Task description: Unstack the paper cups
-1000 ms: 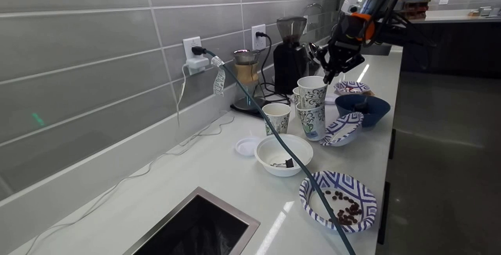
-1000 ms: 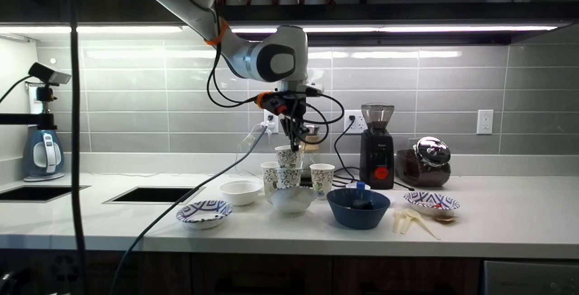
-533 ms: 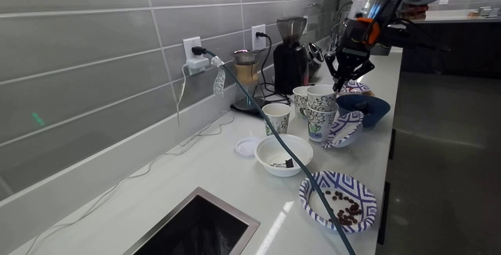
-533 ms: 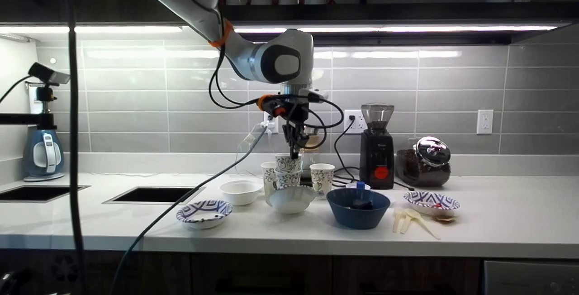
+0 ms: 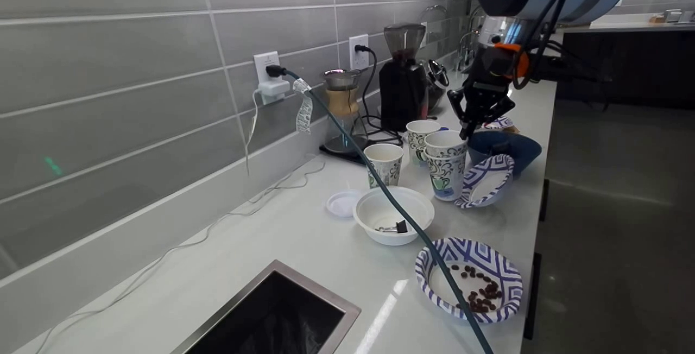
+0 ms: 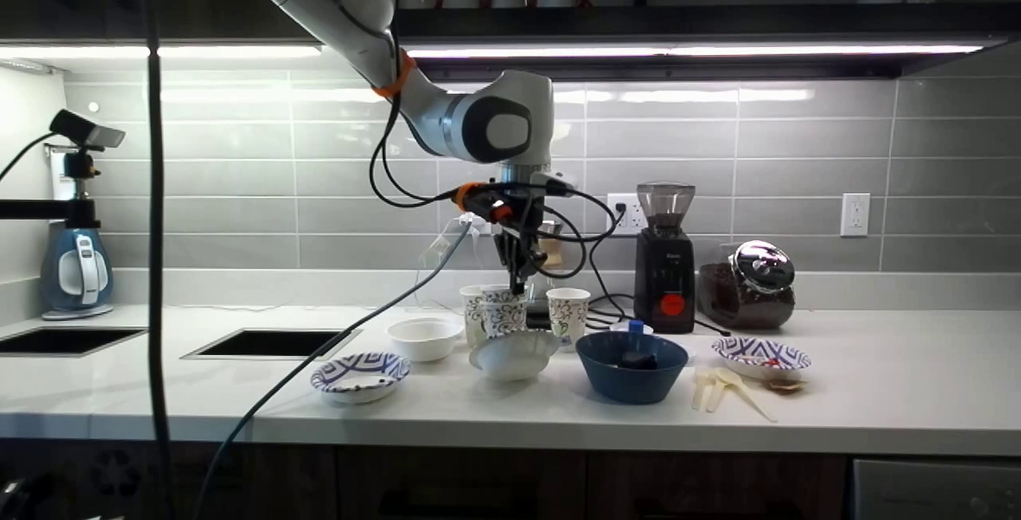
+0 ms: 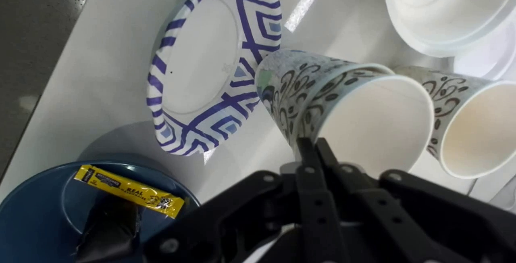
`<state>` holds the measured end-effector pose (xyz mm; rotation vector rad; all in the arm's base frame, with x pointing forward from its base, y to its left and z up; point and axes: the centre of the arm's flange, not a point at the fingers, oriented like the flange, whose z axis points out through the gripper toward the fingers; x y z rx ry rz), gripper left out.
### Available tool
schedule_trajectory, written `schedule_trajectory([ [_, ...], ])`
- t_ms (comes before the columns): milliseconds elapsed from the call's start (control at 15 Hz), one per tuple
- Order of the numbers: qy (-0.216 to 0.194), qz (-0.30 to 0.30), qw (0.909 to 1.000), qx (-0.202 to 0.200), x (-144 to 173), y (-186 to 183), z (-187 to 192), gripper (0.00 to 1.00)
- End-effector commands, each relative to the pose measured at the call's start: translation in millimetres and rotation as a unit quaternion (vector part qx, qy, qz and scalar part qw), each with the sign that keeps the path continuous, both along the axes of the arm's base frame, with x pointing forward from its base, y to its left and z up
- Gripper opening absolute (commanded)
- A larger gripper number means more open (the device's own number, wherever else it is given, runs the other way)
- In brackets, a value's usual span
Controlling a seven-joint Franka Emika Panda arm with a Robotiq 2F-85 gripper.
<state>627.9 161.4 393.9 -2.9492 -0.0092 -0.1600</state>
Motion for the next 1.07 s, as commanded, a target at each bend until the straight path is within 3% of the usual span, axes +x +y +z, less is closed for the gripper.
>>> schedule_trajectory([
  [0,-0.015,0.053,0.9982,0.022,-1,6,-4,0.01],
  [467,-0.03,0.075,0.993,0.086,2,1,2,0.01],
  [733,-0.02,0.055,0.9971,0.048,3,-7,1,0.01],
  [1000,-0.036,0.002,0.9988,0.032,0,-11,43,0.01],
])
